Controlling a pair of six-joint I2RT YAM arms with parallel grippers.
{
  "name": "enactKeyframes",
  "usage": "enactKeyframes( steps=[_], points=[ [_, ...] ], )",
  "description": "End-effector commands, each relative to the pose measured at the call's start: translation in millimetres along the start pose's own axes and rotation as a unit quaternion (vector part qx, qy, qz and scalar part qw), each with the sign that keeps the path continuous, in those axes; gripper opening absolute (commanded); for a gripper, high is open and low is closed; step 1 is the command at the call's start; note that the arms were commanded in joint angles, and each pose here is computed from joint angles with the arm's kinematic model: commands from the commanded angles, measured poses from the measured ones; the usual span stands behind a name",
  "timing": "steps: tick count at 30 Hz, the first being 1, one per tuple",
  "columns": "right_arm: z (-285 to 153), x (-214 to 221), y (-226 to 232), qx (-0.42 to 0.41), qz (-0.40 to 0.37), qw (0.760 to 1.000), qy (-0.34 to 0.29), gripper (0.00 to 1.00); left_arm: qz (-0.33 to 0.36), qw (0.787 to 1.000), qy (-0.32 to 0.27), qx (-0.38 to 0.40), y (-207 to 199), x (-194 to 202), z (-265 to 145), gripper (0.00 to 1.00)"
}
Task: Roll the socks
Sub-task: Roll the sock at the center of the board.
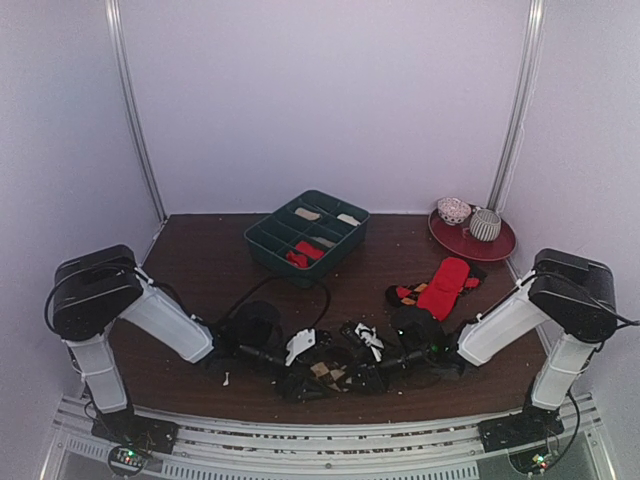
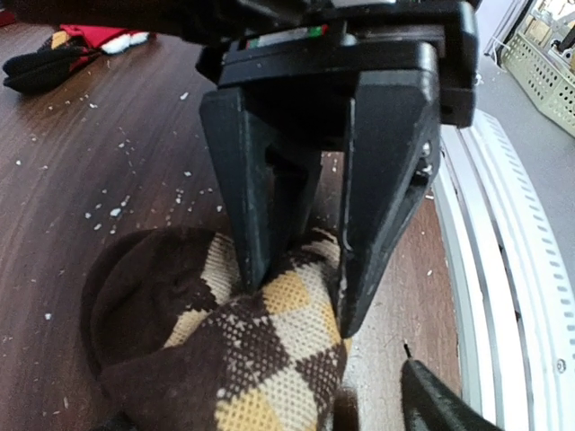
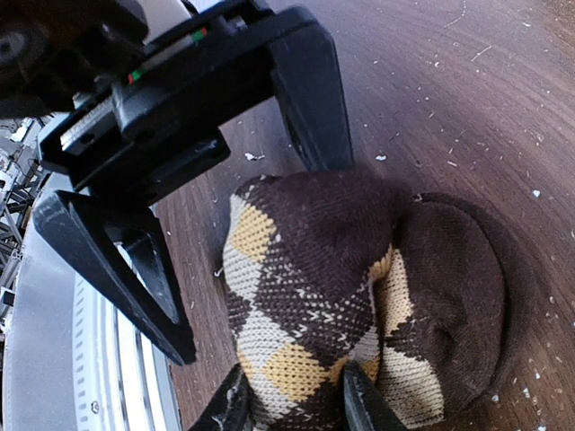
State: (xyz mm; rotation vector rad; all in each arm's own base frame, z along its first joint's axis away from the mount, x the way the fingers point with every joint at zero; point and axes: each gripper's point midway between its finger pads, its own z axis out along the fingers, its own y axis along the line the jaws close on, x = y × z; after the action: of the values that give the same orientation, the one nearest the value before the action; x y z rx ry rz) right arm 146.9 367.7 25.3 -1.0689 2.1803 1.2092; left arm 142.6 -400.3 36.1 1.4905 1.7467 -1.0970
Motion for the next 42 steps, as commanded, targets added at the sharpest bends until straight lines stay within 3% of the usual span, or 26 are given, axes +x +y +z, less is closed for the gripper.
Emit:
enactKeyframes(
  steps=[1,5,12,18,24,35,40,42],
  points=[
    [-14.0,127.2,-21.5,0.043,0.118,0.970,0.206,0.31,0.009,1.000,0.010,0.019,-12.3,1.2,9.9,0.74],
    [-15.3,130.4,-22.6,0.044,0.121,0.970,0.207,0.31,0.024,0.999,-0.027,-0.021,-13.2,-11.8,-9.6,0.86],
    [-15.2,128.2,-22.9,0.043,0.122,0.970,0.205,0.31,0.038,0.998,-0.032,-0.035,-16.1,-18.0,-22.9,0.82],
    [-16.0,126.5,-24.2,0.046,0.126,0.971,0.199,0.31,0.062,0.992,-0.071,-0.085,-14.0,-40.7,-49.3,0.89],
    [-16.3,129.6,-24.6,0.047,0.128,0.970,0.203,0.31,0.078,0.992,-0.077,-0.062,-19.5,-49.5,-44.7,0.90],
    [-17.6,131.2,-24.7,0.047,0.130,0.969,0.203,0.31,0.034,0.999,-0.016,-0.028,-12.1,-8.9,-7.8,0.80],
    [-17.2,131.4,-25.4,0.048,0.135,0.969,0.202,0.31,0.022,1.000,0.002,-0.011,-15.5,2.0,0.6,0.67],
    [-16.7,130.7,-26.2,0.050,0.136,0.969,0.200,0.31,0.018,1.000,0.007,-0.004,-17.7,4.5,2.7,0.57]
  ],
)
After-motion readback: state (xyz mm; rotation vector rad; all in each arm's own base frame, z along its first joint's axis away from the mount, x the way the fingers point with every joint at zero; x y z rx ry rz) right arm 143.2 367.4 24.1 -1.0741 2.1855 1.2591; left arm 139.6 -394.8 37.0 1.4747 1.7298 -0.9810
